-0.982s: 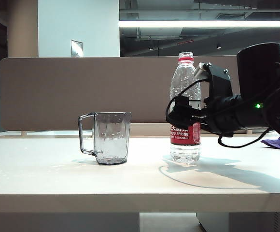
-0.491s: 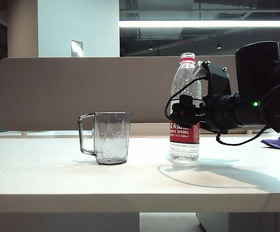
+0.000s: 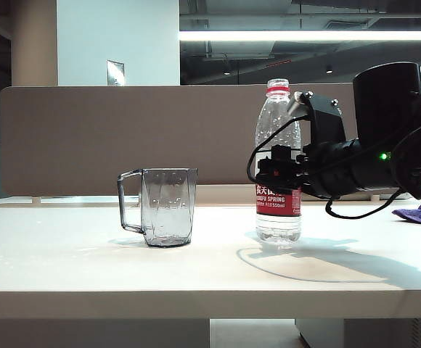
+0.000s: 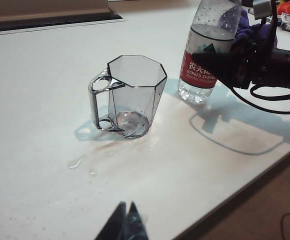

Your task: Pick up the mineral water bottle on the table and pour a little water into the mug.

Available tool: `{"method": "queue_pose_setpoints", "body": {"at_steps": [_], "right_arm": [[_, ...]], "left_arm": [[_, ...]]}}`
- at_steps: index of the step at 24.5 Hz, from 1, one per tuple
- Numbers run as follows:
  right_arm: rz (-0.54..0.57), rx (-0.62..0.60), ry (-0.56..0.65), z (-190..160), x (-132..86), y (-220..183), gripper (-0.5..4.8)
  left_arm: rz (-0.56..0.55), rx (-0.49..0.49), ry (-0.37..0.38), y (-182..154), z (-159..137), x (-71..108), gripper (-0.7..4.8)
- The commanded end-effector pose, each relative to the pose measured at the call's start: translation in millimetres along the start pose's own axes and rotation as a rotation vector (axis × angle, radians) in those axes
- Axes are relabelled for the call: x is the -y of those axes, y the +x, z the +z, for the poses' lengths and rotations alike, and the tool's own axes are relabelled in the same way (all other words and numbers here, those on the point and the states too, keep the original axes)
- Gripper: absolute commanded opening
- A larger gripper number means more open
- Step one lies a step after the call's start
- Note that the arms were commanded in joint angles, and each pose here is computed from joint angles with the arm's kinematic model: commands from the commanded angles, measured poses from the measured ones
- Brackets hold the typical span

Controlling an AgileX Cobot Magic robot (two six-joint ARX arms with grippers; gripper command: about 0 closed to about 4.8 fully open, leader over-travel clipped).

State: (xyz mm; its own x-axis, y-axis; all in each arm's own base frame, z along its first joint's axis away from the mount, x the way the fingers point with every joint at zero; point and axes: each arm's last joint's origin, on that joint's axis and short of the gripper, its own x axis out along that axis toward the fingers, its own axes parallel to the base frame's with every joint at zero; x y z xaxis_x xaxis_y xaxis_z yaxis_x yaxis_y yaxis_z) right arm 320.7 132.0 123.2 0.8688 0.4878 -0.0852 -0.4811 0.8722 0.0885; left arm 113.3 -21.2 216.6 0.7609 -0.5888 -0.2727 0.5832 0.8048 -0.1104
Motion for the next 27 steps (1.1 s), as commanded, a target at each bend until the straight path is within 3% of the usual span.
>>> {"method": "queue_pose_setpoints", "body": {"at_steps": [1,6,15,21,24,27], "right_arm": [[0.0,0.017,-0.014,7,0,3,2.59],[0.0,-0.076,-0.085,19,0,14,2.61],[0.018,-0.167,-0.354,66,-4,21,2.61],[-0.038,-0.237,-0.586,85,-5,19,2.61],[-0.102,-0.293,-0.801,91,-4,20,2.61],[-0.098,-0.306,-0.918,91,-6,20,2.61]], "left_arm": [[0.001,0.014,0.013,0,2,0.1,-0.05],[0.001,0.014,0.013,0,2,0.1,-0.05],[0.001,0.014,0.013,0,2,0.1,-0.05],[0.001,0.014,0.013,0,2,0.1,-0.05],[0.001,0.014,0.013,0,2,0.1,-0.05],[0.001,0.014,0.013,0,2,0.1,-0.05]]}}
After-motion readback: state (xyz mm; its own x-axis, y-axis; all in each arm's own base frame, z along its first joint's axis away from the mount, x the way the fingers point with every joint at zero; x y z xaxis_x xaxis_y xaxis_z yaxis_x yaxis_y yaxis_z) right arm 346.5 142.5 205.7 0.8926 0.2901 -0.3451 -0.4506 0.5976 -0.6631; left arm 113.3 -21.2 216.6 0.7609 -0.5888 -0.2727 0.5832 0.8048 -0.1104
